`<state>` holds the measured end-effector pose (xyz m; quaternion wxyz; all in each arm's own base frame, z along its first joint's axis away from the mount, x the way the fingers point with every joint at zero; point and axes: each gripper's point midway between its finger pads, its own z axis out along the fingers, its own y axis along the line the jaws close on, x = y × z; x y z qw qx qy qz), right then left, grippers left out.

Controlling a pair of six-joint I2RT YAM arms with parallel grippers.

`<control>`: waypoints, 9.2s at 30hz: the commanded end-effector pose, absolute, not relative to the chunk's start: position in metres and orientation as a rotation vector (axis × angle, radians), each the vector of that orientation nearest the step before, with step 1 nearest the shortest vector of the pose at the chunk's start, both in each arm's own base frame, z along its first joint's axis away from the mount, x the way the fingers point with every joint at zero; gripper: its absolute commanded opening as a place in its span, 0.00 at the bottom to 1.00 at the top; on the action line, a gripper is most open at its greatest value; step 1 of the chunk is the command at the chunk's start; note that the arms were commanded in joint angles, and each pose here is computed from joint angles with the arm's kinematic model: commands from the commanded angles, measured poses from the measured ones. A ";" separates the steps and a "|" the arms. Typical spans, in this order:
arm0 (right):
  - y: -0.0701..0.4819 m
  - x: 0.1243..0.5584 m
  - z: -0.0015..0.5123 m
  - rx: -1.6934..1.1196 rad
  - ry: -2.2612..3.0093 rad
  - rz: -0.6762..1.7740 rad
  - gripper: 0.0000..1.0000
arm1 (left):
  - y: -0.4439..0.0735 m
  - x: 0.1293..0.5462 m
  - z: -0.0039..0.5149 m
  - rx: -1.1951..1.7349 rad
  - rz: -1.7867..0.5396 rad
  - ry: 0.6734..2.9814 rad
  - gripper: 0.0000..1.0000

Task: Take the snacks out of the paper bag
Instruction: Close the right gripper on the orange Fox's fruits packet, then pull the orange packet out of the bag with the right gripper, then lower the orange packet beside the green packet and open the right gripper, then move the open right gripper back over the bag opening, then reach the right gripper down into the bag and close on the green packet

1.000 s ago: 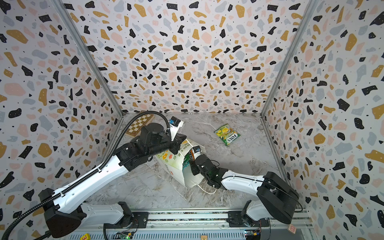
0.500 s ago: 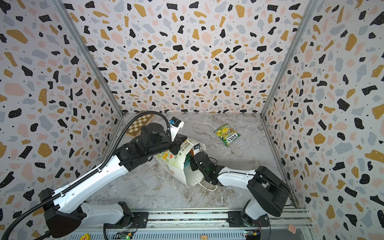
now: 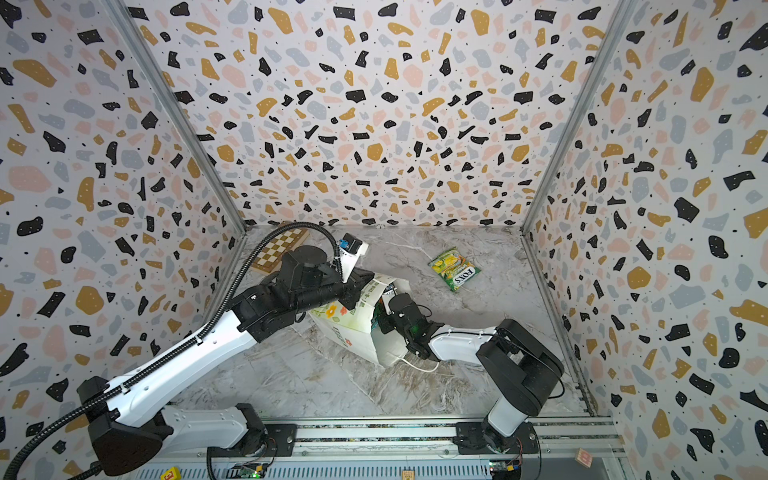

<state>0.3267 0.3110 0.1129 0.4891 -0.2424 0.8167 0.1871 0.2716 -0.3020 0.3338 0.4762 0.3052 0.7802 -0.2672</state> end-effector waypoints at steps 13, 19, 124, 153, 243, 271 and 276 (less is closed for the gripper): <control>0.290 0.310 0.154 -0.613 1.932 0.495 0.00 | -0.294 0.283 0.346 0.681 -0.582 1.874 0.00; 0.275 0.291 0.169 -0.635 1.929 0.577 0.00 | -0.293 0.291 0.343 0.640 -0.553 1.896 0.00; -0.101 0.398 0.108 0.579 2.237 0.292 0.00 | -0.284 0.314 0.347 0.474 -0.490 1.894 0.00; -0.061 0.383 0.167 0.427 2.060 0.464 0.53 | -0.291 0.304 0.355 0.553 -0.535 1.866 0.00; 0.357 0.308 0.172 -0.022 2.229 1.252 0.46 | -0.301 0.254 0.351 0.839 -0.687 1.786 0.00; 0.374 0.321 0.141 -0.036 2.319 1.134 0.01 | -0.295 0.260 0.350 0.798 -0.644 1.799 0.00; 0.364 0.318 0.158 -0.089 2.265 1.105 0.00 | -0.281 0.276 0.347 0.693 -0.546 1.833 0.00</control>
